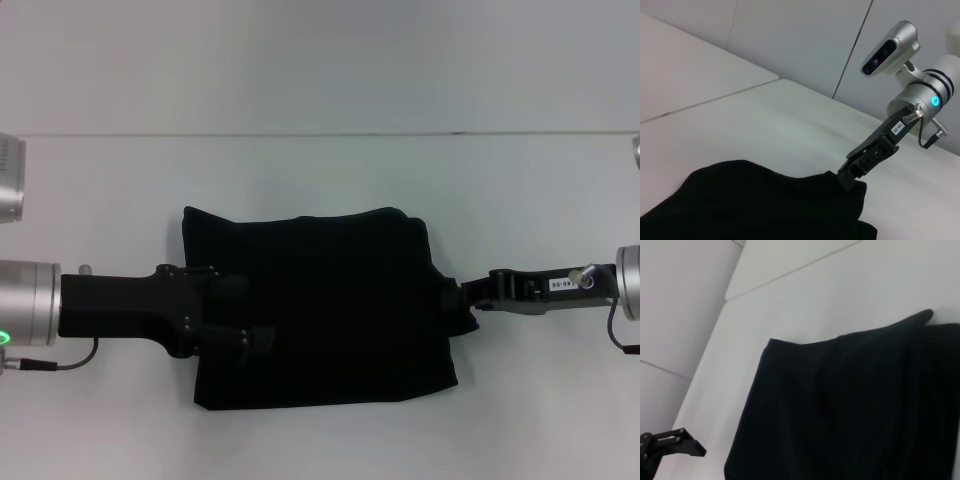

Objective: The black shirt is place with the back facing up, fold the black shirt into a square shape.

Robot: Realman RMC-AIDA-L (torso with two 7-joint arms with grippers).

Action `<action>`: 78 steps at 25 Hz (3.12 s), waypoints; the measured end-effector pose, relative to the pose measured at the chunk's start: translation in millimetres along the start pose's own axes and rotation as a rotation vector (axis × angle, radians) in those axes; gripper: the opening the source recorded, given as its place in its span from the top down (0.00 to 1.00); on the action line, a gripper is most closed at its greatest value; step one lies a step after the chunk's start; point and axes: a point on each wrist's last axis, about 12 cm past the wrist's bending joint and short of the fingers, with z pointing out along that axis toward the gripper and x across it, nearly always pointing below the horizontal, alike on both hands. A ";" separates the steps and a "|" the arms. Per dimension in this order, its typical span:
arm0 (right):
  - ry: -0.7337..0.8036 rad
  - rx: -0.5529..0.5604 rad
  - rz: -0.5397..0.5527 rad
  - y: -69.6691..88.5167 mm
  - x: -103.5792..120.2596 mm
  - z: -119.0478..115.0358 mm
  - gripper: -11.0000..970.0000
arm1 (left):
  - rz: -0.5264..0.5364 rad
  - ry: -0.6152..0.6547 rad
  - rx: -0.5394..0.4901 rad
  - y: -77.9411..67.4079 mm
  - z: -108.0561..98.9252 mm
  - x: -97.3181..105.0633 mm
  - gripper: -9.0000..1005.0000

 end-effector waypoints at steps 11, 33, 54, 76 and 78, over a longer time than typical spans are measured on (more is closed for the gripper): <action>-0.056 -0.133 -0.112 19.2 -15.4 -17.0 0.92 | -0.013 0.002 -0.023 2.9 -0.1 -0.4 0.06; -0.052 -0.189 -0.206 35.3 -29.5 -28.3 0.87 | -0.041 0.000 -0.036 2.9 -3.1 3.6 0.07; 0.038 0.007 -0.097 -9.2 16.3 -17.6 0.82 | -0.077 -0.008 -0.084 8.2 1.6 5.5 0.07; -0.131 0.005 -0.100 -20.3 1.7 -84.5 0.50 | -0.556 -0.105 -0.463 58.9 4.9 -20.0 0.07; -0.141 0.012 -0.106 -21.3 0.4 -86.3 0.40 | -0.584 -0.098 -0.487 61.1 4.9 -20.0 0.07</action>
